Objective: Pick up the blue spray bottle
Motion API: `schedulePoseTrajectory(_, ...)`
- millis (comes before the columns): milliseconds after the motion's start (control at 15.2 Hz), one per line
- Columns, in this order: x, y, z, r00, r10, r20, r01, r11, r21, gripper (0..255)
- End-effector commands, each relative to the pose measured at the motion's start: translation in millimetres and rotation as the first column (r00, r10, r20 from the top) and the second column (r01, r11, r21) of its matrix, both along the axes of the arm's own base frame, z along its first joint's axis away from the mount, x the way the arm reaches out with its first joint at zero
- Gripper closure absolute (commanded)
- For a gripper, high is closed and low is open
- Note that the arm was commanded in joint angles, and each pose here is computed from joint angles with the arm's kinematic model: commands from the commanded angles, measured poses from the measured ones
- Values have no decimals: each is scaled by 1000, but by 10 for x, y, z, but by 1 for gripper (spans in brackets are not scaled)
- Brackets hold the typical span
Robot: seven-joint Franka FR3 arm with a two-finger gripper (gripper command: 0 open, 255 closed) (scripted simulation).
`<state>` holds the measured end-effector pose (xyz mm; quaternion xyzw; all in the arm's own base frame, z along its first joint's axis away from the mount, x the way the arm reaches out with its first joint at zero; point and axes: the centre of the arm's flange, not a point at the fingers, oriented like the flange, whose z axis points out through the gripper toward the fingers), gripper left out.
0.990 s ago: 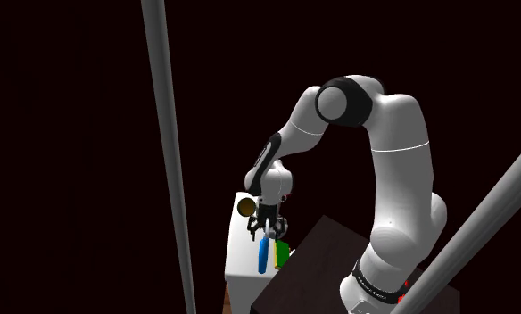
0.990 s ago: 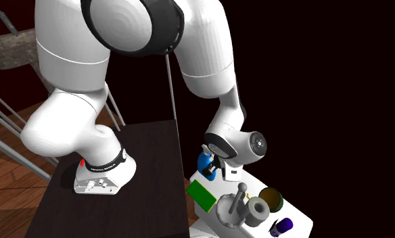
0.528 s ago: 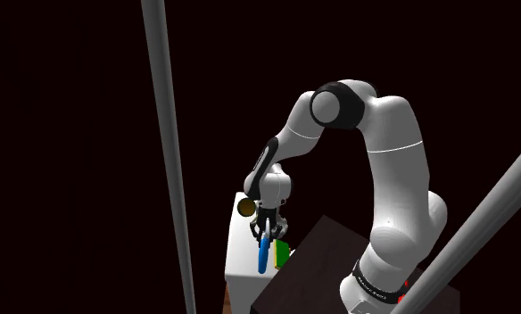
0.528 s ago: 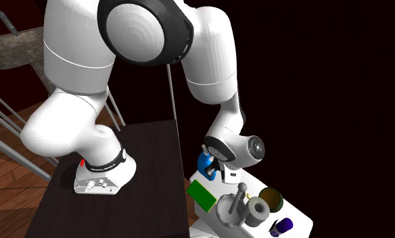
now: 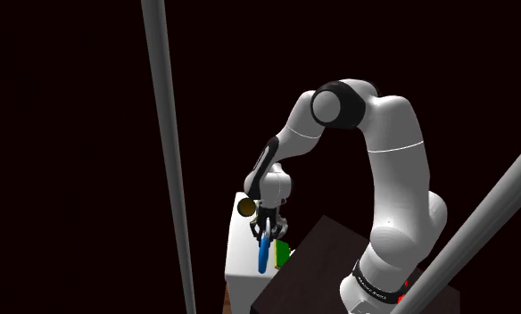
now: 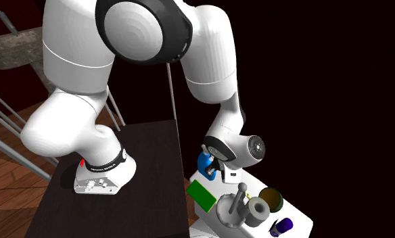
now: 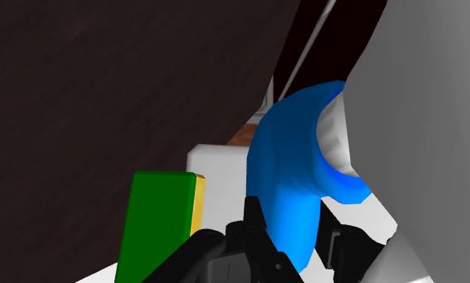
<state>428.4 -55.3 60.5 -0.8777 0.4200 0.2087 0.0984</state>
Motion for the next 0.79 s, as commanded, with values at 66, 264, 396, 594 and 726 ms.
schedulePoseTrajectory(66, 2, 3, 131, 1000, 0, 0, 0, 1000, 0, 255)
schedulePoseTrajectory(264, 2, 3, 289, 1000, 0, 0, 0, 1000, 0, 255)
schedulePoseTrajectory(396, 2, 3, 395, 1000, 0, 0, 0, 1000, 0, 255)
schedulePoseTrajectory(594, 2, 3, 553, 1000, 0, 0, 0, 1000, 0, 255)
schedulePoseTrajectory(726, 2, 3, 659, 1000, 0, 0, 0, 1000, 0, 255)
